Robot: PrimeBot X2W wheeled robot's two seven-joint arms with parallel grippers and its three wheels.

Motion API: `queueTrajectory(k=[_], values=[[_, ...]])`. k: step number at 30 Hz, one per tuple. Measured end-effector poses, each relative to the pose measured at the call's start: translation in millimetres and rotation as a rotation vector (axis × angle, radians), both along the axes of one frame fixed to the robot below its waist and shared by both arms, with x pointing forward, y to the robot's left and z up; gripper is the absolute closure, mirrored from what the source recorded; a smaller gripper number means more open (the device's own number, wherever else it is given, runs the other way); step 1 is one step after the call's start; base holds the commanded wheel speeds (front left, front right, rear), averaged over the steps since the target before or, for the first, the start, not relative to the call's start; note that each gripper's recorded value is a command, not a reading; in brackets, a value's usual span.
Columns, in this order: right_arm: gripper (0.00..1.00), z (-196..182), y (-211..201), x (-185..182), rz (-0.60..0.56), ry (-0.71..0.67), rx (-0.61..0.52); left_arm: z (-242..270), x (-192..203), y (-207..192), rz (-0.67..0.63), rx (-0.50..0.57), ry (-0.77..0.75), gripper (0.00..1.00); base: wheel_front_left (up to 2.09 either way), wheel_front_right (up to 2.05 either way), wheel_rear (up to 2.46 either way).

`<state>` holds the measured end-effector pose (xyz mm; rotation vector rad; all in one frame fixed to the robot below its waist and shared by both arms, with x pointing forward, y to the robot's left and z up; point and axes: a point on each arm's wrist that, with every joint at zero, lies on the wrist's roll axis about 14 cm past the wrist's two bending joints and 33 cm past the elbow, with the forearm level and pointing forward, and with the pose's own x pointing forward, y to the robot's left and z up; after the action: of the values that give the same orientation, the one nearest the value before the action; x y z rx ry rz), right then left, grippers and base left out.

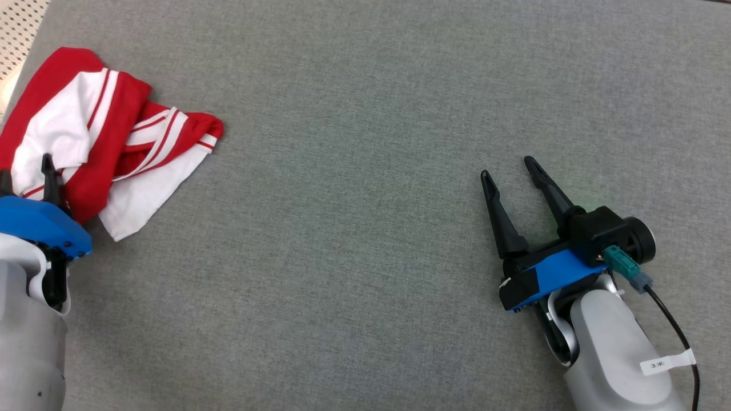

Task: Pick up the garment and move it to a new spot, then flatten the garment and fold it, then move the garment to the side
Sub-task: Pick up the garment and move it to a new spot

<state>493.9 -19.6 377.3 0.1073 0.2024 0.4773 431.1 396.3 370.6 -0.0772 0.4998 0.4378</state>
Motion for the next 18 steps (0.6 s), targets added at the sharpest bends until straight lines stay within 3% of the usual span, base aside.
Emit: queueTrajectory(k=[1, 2, 3, 4, 9, 18], values=[[0.00, 0, -1, 1, -0.004, -0.001, 0.000, -6, -2, -2, 0.007, -0.015, 0.017, 0.00, 0.00, 0.00, 0.00], [0.00, 0, -3, 2, -0.008, -0.002, -0.002, -10, -3, -4, 0.003, -0.023, 0.036, 0.38, 0.00, 0.00, 0.00], [0.00, 1, -4, 2, -0.012, -0.003, -0.003, -12, -2, -6, 0.000, -0.028, 0.039, 0.85, 0.00, 0.00, 0.00], [0.00, 1, -6, 3, -0.018, -0.003, -0.003, -13, 0, -8, 0.000, -0.035, 0.037, 1.00, 0.00, 0.00, 0.00], [0.00, 6, -15, 4, -0.044, -0.005, 0.001, 5, 18, -21, -0.058, -0.018, -0.051, 1.00, 0.00, 0.00, 0.00], [0.00, 22, -25, -16, -0.077, 0.012, 0.038, 98, 64, -64, -0.268, 0.042, -0.343, 1.00, 0.00, 0.00, 0.00]])
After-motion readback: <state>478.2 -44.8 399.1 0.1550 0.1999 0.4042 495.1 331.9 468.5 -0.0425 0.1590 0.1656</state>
